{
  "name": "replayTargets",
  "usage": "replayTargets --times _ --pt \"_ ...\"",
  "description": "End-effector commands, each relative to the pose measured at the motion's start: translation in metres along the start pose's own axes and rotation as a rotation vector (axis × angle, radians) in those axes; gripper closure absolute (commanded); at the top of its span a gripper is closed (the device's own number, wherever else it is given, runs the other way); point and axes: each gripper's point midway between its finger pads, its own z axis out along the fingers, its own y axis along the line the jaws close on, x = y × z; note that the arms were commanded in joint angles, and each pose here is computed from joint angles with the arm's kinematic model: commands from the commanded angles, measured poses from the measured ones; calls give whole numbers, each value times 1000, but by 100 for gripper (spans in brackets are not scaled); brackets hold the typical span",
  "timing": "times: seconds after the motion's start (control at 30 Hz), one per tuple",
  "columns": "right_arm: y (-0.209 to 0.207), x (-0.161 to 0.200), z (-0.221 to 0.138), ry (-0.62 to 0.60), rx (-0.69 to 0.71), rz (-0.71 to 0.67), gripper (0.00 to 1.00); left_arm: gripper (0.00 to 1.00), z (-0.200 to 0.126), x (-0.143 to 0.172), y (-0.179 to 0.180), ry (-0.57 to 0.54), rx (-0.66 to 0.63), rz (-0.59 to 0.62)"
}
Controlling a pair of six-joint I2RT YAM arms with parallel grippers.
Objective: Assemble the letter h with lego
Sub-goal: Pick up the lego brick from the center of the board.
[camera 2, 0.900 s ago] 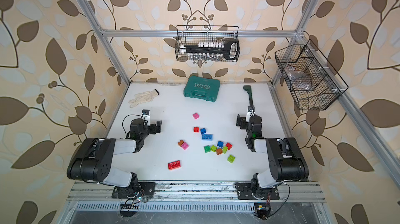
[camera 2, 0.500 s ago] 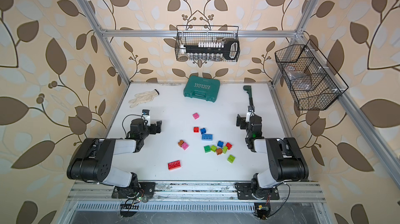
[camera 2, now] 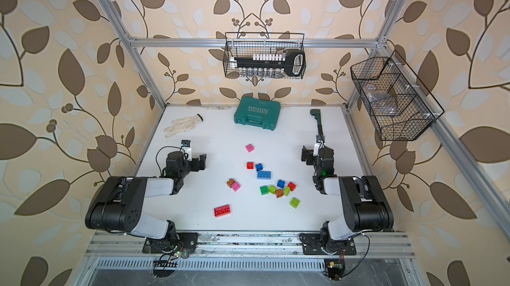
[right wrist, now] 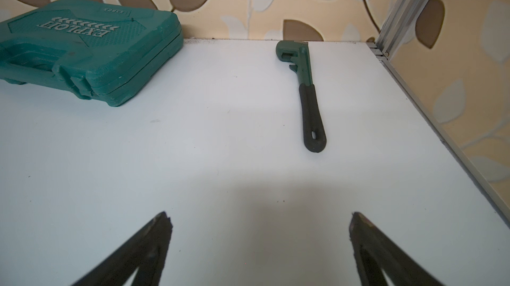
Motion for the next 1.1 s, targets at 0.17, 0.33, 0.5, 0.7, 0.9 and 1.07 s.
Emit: replayTargets --times 0.17,0.33,0.5,0.7,0.9,1.07 --pt "9 -68 -25 22 -53 -14 2 1 -9 -68 -21 160 111 -28" --pt "7 -125 -60 -57 -52 70 2 1 -30 -85 -42 231 233 36" --pt "-16 -133 -88 -9 60 302 2 1 -43 -81 -59 270 345 100" --pt "19 -111 -86 45 -77 256 2 1 -44 -68 -57 312 431 73" --pt "138 -74 -74 228 -305 -26 2 1 -42 -57 -48 353 432 70" --pt "234 -43 -68 358 -512 -125 8 1 -48 -55 -40 367 445 33"
